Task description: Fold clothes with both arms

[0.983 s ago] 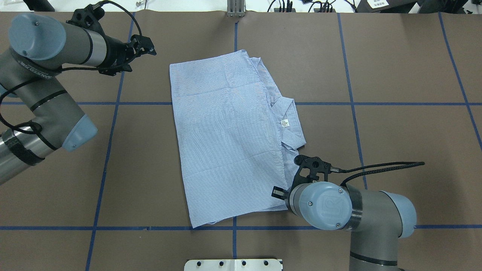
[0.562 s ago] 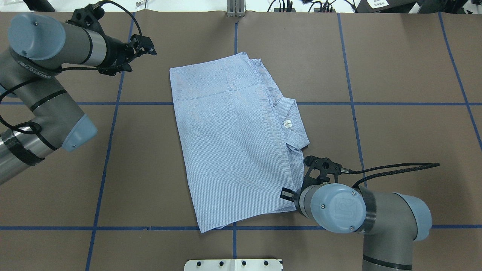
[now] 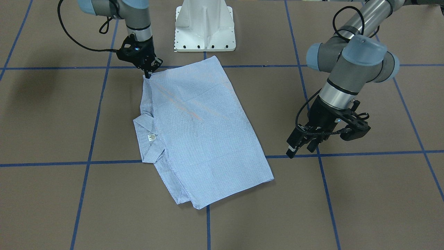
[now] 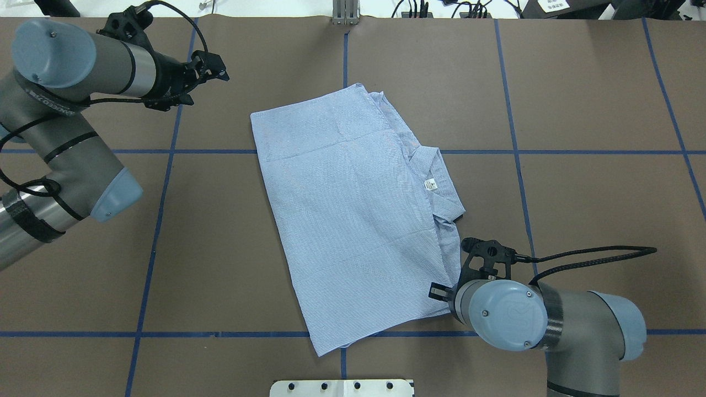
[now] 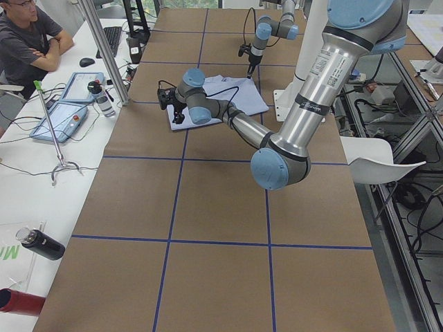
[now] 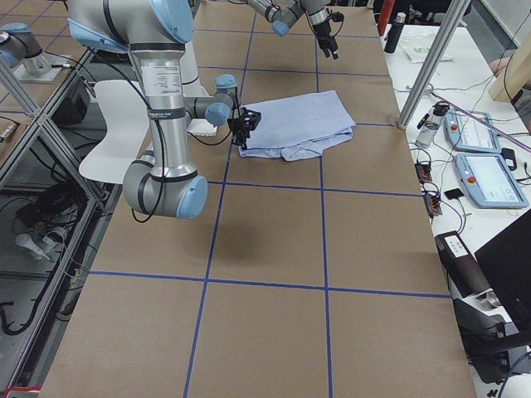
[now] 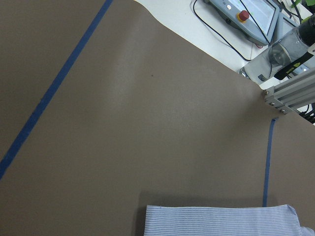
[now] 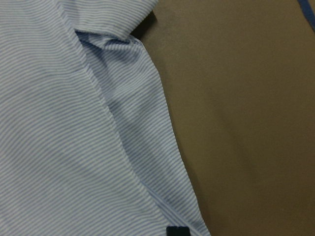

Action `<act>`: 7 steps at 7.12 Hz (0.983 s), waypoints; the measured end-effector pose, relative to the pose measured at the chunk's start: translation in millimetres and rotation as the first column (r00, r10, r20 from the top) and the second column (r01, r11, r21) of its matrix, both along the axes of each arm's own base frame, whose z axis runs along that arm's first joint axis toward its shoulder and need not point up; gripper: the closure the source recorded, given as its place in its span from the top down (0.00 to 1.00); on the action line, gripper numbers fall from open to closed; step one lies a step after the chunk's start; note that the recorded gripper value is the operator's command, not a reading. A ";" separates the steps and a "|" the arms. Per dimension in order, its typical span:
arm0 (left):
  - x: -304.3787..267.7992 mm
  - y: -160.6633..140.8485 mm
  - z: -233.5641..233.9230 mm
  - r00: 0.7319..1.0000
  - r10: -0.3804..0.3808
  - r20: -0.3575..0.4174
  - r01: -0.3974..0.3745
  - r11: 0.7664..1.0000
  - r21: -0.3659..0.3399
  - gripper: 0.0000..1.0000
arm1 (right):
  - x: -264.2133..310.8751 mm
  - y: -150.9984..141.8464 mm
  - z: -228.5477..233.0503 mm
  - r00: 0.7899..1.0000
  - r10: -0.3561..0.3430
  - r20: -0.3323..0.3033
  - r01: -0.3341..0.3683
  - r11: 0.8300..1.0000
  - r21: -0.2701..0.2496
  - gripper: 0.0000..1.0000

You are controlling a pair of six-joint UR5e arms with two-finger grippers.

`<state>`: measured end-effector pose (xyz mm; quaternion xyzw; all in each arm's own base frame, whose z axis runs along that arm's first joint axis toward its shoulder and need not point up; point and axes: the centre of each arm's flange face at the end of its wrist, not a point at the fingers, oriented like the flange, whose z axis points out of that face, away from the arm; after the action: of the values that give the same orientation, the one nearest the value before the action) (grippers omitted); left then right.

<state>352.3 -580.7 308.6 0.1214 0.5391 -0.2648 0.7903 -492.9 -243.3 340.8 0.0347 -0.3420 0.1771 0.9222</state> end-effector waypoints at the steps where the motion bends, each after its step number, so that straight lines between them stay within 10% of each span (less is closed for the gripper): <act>1: 0.6 0.2 0.3 1.000 0.001 0.000 -0.001 1.000 0.000 1.00 | 0.9 0.4 2.7 1.000 0.002 -0.005 -0.002 1.000 0.002 1.00; 5: 2.3 -0.2 2.7 1.000 0.002 0.004 -0.002 1.000 -0.002 1.00 | 13.1 2.8 -14.7 0.998 0.038 0.049 -0.037 0.999 -0.018 1.00; 7: 3.2 -0.3 3.9 1.000 0.004 0.006 -0.004 1.000 -0.004 1.00 | 11.4 2.8 -17.5 0.979 0.171 0.112 -0.156 0.979 -0.128 1.00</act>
<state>355.4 -581.0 312.4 0.1197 0.5366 -0.2638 0.7926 -481.6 -240.5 323.3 -0.0030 -0.3827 0.2741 0.8823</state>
